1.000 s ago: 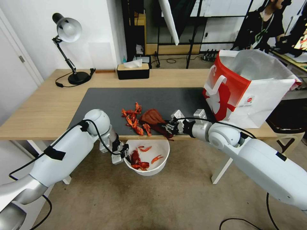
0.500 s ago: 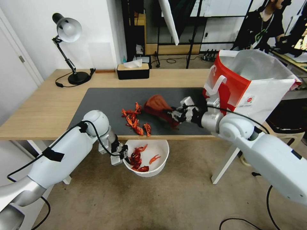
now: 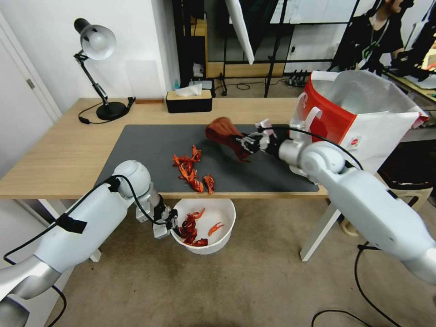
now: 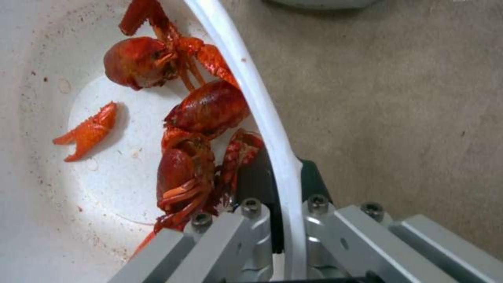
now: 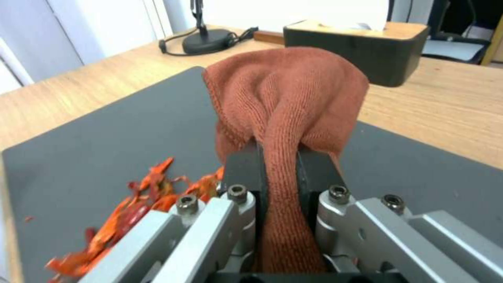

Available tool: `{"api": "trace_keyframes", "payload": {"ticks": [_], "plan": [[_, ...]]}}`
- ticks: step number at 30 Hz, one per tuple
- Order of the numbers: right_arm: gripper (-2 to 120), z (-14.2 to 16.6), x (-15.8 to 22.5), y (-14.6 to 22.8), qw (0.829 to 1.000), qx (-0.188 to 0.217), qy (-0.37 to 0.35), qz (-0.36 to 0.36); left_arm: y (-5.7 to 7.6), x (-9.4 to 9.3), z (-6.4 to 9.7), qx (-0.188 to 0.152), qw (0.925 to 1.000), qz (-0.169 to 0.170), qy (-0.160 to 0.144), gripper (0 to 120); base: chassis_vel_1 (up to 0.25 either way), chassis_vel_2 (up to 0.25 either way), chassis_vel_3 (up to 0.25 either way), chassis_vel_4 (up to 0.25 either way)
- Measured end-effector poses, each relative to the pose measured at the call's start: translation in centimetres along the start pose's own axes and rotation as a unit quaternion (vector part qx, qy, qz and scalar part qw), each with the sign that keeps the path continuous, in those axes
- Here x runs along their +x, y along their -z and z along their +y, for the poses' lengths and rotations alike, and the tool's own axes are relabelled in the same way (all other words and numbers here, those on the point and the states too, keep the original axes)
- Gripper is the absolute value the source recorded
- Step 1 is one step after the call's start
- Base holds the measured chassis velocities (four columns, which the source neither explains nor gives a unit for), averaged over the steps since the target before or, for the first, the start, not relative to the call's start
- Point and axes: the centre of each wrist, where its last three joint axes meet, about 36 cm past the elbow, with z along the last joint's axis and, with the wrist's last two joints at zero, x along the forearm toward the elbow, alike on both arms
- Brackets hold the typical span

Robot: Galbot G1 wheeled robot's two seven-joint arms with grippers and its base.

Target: Sweep shrimp from table into container with towel, then put container into takeout bag.

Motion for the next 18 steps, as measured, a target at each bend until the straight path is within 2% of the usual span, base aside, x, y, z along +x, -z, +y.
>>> {"api": "trace_keyframes", "payload": {"ticks": [7, 18], "plan": [[8, -0.6, -3.6, 1.3, 1.0, 0.007, 0.004, 0.012, -0.1, 0.1, -0.8, 0.008, 1.0, -0.001, 0.002, 0, 0.0, 0.0, 0.0, 0.0], [8, -1.1, -6.8, 1.6, 0.999, 0.02, 0.008, 0.031, -0.3, 0.2, -1.1, 0.013, 0.9999, 0.0, 0.001, 0, 0.0, 0.0, 0.0, 0.0]]}}
